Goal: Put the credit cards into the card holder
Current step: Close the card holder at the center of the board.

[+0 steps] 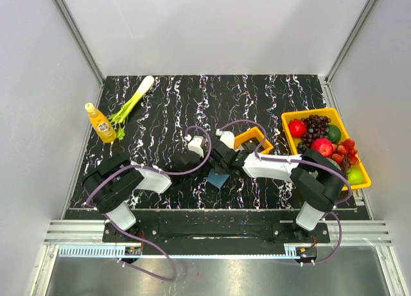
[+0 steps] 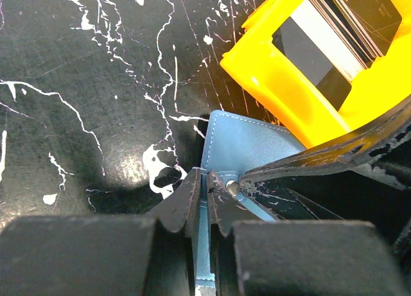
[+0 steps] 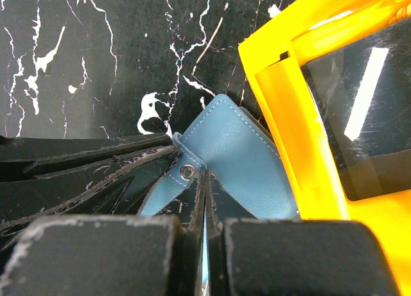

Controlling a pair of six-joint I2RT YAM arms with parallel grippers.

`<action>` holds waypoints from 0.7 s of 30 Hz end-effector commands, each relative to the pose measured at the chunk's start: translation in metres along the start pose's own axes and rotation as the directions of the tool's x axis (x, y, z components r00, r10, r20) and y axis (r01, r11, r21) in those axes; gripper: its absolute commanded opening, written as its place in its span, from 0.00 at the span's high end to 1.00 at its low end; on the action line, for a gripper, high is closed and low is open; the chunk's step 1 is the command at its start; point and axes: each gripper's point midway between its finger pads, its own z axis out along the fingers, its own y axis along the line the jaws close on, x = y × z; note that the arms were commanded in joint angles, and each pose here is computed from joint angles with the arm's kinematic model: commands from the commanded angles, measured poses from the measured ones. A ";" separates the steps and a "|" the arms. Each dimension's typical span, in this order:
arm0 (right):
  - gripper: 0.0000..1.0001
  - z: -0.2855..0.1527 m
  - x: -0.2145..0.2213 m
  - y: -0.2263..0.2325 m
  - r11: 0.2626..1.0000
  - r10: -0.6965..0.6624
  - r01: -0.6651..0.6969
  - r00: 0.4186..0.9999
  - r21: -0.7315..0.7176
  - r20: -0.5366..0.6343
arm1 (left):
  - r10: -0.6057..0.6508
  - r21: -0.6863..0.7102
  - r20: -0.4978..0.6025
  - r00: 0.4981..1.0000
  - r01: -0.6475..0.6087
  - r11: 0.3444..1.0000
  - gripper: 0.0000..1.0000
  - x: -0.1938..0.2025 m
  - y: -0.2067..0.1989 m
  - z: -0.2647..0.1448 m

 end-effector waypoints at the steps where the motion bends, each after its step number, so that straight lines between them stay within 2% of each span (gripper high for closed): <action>1: 1.00 -0.010 0.156 -0.058 0.983 -0.081 0.149 0.874 0.106 -0.479 | 0.058 0.191 -0.291 0.955 -0.002 0.982 1.00 0.078 -0.034 -0.029; 8: 1.00 -0.022 0.115 -0.045 0.995 -0.068 0.089 0.945 0.053 -0.321 | 0.043 0.199 -0.247 0.968 0.007 0.980 1.00 0.072 -0.033 -0.035; 13: 1.00 -0.022 0.081 -0.039 0.999 -0.035 0.041 0.973 0.020 -0.228 | 0.037 0.190 -0.201 0.979 0.002 0.982 1.00 0.061 -0.034 -0.037; 19: 1.00 -0.023 0.070 -0.030 1.000 -0.003 -0.002 0.979 -0.028 -0.206 | 0.001 0.147 -0.140 0.990 0.020 0.989 1.00 0.047 -0.028 -0.042; 21: 1.00 -0.025 0.069 -0.028 0.999 -0.005 -0.005 0.978 -0.048 -0.208 | -0.016 0.126 -0.109 0.994 0.030 0.992 0.89 0.040 -0.025 -0.047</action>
